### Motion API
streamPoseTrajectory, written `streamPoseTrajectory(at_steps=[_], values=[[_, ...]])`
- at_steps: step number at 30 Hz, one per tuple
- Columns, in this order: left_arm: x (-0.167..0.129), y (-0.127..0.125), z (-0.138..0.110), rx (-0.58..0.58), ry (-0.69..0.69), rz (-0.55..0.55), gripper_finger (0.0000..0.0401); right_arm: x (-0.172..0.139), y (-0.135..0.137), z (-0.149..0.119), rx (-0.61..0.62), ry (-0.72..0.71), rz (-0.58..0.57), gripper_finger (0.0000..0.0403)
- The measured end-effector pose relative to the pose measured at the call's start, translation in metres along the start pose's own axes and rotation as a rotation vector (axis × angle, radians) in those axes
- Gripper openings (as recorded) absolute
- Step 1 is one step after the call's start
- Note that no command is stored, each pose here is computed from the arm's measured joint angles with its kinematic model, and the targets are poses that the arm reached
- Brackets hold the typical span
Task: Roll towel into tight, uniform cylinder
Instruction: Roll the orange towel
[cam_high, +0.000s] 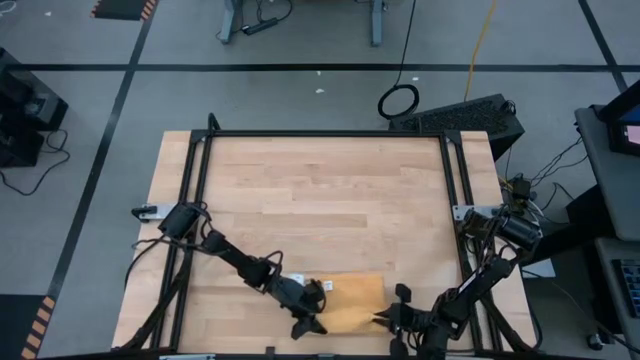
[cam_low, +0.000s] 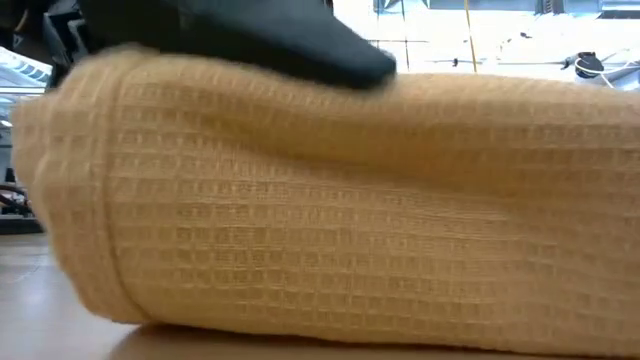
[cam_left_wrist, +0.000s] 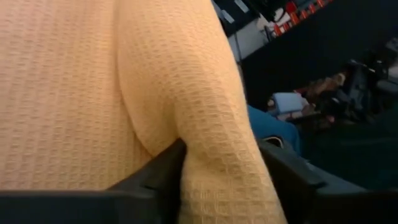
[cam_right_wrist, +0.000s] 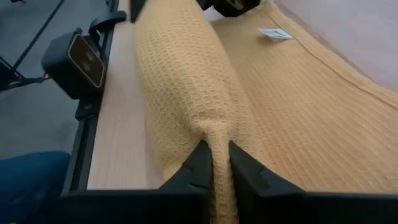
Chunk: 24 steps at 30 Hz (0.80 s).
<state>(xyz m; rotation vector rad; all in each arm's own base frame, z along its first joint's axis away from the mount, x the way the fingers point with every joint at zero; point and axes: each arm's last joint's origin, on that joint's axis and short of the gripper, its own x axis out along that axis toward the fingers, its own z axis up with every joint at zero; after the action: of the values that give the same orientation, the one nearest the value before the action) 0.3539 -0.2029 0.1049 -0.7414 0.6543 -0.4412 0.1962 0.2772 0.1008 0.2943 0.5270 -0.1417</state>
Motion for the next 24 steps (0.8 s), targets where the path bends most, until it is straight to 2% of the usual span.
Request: streamPoseTrajectory(at_steps=[4,7,11,14,16,20,22,24], values=[[-0.001,0.001,0.002,0.001,0.061,-0.058,0.0243,0.001,-0.002,0.0,0.036,0.007,-0.014,0.0006],[-0.002,0.001,0.001,0.001,0.134,-0.123,0.0275,0.004,-0.006,0.001,0.069,0.042,-0.033,0.0008],[-0.003,0.003,0.004,-0.014,0.2,-0.181,0.0291,0.009,-0.008,0.005,0.093,0.075,-0.025,0.0008],[-0.009,0.001,0.009,0.01,0.223,-0.162,0.0292,0.015,-0.009,0.009,0.103,0.113,-0.004,0.0008],[-0.019,-0.005,0.013,0.052,0.249,-0.102,0.0292,0.017,-0.009,0.011,0.112,0.14,0.008,0.0008],[-0.051,-0.019,0.024,0.159,0.264,0.146,0.0292,0.02,-0.011,0.013,0.123,0.17,0.017,0.0008],[-0.07,-0.031,0.033,0.209,0.21,0.257,0.0292,0.021,-0.011,0.016,0.13,0.175,0.017,0.0008],[-0.086,-0.047,0.042,0.254,0.097,0.318,0.0293,0.022,-0.013,0.019,0.14,0.181,0.017,0.0008]])
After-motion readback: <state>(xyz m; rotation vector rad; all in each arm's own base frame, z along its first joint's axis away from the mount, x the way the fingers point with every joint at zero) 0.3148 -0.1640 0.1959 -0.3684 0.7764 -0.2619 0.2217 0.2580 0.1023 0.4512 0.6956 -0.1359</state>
